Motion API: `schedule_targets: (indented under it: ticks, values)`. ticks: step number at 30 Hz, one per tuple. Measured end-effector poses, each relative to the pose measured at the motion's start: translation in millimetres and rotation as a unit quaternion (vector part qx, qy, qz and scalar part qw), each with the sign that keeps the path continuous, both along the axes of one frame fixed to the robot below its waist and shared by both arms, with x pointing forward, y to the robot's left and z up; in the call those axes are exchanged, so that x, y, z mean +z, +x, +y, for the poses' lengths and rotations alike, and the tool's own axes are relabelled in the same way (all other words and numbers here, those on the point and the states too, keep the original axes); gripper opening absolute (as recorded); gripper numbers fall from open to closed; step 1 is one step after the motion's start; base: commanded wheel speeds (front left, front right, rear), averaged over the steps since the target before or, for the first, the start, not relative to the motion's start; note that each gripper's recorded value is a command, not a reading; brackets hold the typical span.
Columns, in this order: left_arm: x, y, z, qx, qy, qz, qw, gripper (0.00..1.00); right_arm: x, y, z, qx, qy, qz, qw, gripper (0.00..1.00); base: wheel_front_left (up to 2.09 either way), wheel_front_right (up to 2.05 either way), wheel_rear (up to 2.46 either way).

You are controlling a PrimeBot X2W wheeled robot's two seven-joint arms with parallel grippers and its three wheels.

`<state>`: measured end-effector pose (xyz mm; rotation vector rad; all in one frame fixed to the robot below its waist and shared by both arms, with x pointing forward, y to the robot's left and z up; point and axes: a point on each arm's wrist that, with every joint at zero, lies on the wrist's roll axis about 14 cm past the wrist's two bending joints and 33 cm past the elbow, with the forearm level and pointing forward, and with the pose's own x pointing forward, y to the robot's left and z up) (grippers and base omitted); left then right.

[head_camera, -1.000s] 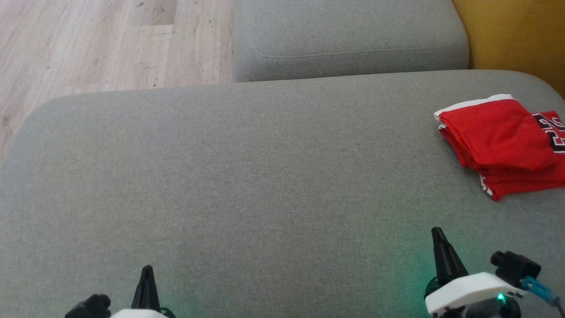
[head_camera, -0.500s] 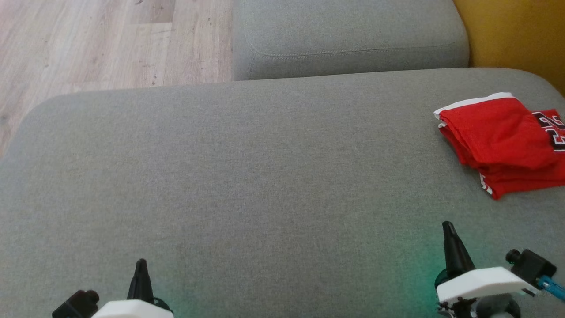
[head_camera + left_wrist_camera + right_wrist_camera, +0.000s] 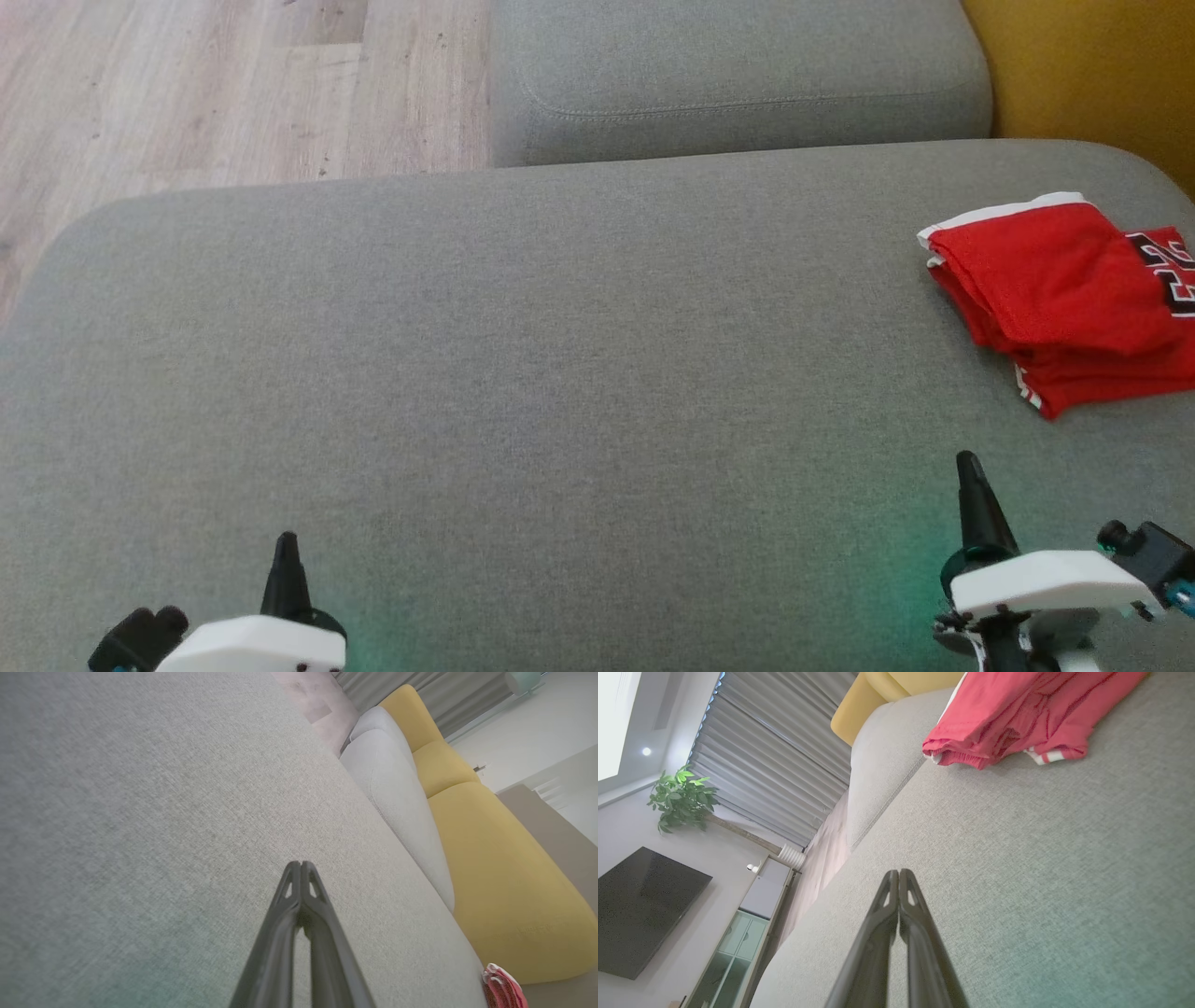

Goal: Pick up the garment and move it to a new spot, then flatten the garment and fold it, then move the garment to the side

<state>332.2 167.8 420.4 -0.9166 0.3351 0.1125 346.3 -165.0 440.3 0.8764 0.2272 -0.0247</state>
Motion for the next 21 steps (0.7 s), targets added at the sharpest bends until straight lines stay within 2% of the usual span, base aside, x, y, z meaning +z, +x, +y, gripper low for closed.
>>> schedule_targets:
  ticks: [21]
  values:
    - [12.2,12.3,4.8,0.031,-0.105,-0.018,0.994,0.00,7.9,7.6,-12.2,-0.040,0.110,-0.004,0.993,0.00,0.00,0.00,0.00]
